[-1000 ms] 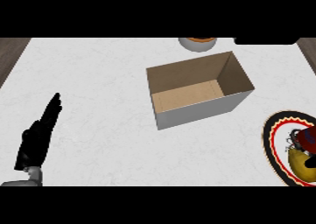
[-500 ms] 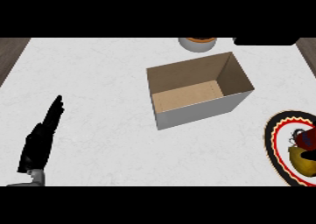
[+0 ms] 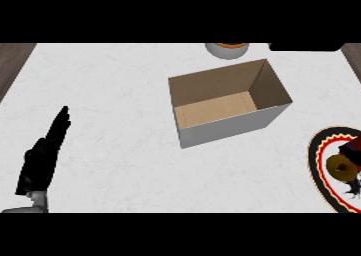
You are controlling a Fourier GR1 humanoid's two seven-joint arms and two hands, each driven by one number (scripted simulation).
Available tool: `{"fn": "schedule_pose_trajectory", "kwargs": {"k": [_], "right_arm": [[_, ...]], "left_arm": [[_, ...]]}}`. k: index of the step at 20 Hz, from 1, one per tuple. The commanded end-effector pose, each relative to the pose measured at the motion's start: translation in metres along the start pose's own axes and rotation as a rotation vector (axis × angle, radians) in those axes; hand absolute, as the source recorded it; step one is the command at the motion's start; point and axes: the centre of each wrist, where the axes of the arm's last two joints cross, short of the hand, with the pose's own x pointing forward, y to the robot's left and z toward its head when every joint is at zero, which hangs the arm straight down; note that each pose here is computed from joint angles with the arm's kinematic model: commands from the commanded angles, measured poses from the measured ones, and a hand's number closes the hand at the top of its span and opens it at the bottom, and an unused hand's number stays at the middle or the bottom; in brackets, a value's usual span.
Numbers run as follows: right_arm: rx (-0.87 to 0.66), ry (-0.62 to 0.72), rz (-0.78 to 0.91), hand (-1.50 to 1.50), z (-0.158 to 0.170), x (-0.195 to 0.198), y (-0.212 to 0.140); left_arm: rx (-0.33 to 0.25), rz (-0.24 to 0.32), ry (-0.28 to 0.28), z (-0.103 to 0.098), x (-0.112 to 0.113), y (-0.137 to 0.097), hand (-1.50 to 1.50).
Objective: Pick the can from the plate and place it in the cardboard box
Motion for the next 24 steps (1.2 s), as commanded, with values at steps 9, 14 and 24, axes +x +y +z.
{"fn": "schedule_pose_trajectory", "kwargs": {"k": [9, 14, 24], "right_arm": [[0.043, -1.090, 0.367, 1.50, 0.002, 0.142, -0.058], [0.048, -1.343, 0.312, 1.50, -0.016, 0.145, -0.088], [0.272, -1.742, -0.170, 1.50, -0.032, 0.179, -0.113]], "left_arm": [[-0.157, 0.004, -0.130, -0.018, 0.037, -0.034, 0.00], [-0.122, 0.007, -0.110, -0.019, 0.031, -0.040, 0.00], [-0.107, 0.006, -0.066, -0.024, 0.026, -0.034, 0.00]]}}
